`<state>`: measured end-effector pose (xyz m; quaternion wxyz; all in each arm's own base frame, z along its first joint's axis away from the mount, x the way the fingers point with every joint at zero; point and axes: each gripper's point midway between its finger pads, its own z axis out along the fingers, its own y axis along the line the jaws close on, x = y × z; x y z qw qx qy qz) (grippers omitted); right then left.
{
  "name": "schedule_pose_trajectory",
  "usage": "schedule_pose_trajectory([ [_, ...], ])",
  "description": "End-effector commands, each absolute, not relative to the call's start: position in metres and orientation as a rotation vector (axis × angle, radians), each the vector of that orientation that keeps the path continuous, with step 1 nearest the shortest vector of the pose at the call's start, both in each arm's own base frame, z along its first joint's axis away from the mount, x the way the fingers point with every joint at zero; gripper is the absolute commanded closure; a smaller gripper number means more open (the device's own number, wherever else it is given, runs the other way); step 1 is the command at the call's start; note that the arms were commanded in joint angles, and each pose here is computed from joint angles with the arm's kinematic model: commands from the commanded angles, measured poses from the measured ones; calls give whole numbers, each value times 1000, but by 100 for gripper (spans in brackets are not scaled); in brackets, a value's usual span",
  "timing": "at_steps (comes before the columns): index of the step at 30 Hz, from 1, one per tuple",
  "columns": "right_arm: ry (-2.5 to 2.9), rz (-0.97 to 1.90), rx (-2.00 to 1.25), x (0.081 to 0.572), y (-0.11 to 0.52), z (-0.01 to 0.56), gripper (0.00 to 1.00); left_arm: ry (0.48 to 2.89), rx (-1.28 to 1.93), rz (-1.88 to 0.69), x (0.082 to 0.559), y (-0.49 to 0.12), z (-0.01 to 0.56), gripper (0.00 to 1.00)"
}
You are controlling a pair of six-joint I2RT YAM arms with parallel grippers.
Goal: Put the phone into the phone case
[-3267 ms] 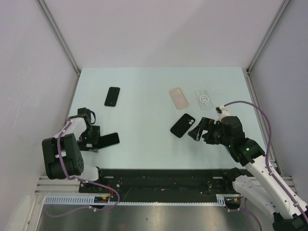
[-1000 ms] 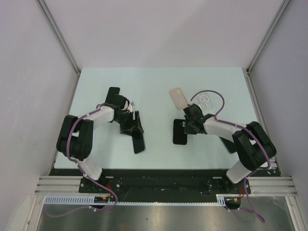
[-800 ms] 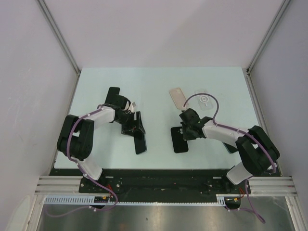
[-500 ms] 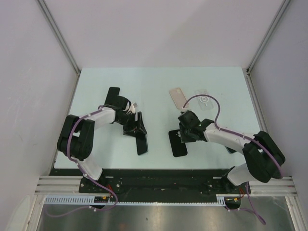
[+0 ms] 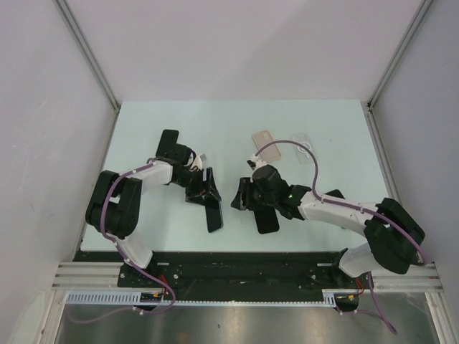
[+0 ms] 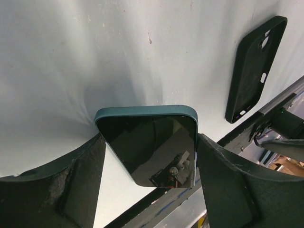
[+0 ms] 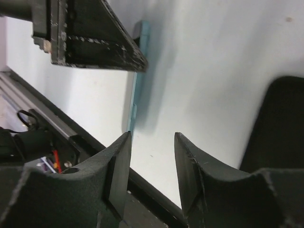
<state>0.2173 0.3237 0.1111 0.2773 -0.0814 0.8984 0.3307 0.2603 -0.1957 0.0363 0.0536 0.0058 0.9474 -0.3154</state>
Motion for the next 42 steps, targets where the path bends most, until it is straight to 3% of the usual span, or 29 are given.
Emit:
schedule_pose_trajectory([
  [1,2326,1136,-201,222,368,126,54,2872,50,-1032,255,-204,39,37],
  [14,2484,1141,-207,206,404,72,58,2870,46,-1079,253,-209,41,37],
  [17,2513,1099,-200,207,405,66,70,2864,45,-1106,251,-211,42,37],
  [20,2529,1063,-190,207,402,61,89,2858,48,-1109,251,-211,44,36],
  [22,2518,1036,-193,208,399,63,100,2852,50,-1107,251,-210,46,24],
  [26,2492,1015,-205,209,396,73,100,2808,80,-1106,255,-211,56,1],
  [27,2488,1003,-207,209,394,74,100,2797,89,-1110,255,-211,58,0],
  [37,2496,792,-269,204,344,93,100,2541,235,-1130,264,-215,116,3],
  [42,2479,779,-261,193,310,117,100,2497,257,-1137,262,-218,123,22],
])
